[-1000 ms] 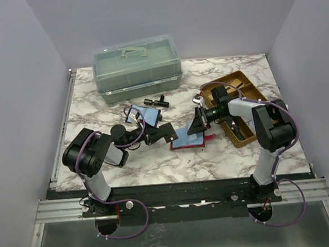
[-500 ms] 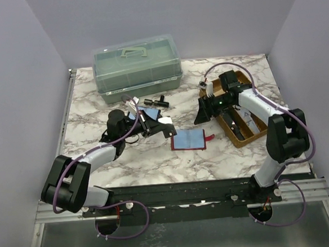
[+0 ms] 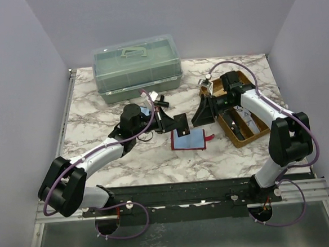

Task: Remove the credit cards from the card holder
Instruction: Place the credit card in the storage box.

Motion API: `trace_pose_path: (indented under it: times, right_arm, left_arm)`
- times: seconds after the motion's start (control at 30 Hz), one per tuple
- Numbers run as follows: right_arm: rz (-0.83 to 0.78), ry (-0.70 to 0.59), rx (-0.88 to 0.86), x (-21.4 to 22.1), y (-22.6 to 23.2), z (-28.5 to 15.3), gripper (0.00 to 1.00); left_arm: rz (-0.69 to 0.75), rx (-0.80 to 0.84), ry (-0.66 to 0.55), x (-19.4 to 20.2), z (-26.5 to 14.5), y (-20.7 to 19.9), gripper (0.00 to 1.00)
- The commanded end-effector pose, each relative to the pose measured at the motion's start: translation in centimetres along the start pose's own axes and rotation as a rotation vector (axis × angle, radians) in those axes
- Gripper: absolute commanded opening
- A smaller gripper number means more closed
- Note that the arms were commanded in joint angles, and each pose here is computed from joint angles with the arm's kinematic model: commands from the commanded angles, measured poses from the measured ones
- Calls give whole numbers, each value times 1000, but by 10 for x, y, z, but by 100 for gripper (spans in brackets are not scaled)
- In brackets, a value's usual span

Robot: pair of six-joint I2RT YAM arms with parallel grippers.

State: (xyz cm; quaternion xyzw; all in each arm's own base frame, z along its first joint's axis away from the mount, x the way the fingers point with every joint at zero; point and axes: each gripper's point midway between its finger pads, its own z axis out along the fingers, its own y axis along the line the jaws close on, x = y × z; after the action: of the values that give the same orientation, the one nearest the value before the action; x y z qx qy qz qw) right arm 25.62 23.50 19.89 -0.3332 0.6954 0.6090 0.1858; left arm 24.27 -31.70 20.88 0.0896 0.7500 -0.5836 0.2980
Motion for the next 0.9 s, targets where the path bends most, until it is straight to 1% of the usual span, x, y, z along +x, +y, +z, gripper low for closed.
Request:
trace_pose_path:
  times: [0.0,0.13,0.27,0.37,0.43,0.5,0.53,0.57,0.63,0.7,0.77,0.87]
  right_arm:
    - [58,-39,-144,-8,20,4,76]
    - [108,-35,-203,-7,28,8,70]
    - [116,-14,-239,-3,34,15,60]
    - [159,0,-251,-2,36,18,50]
    - [169,2,-273,-4,37,18,37]
    - [168,3,-299,-6,41,17,15]
    - [165,2,-300,-7,41,16,6]
    - [161,0,-286,-7,39,16,2]
    - [164,-8,-250,-5,34,15,0]
    - [142,-32,-214,-3,29,8,0]
    - [33,-32,-113,-2,18,4,0]
    - [-76,54,85,-4,-4,-7,0]
  left_arm:
    - [78,14,-82,-22,9,-14,0]
    - [86,41,-106,-27,12,-24,0]
    - [85,55,-116,-29,16,-28,0]
    - [84,72,-116,-31,20,-32,0]
    - [84,83,-113,-31,22,-34,0]
    - [83,86,-112,-31,23,-35,0]
    - [83,86,-116,-32,23,-35,0]
    - [80,82,-123,-33,23,-35,1]
    - [43,46,-163,-39,18,-29,29]
    - [22,-7,-218,-45,9,-19,52]
    - [10,-54,-274,-50,-4,-9,69]
    - [-34,-109,-347,-56,-28,8,89]
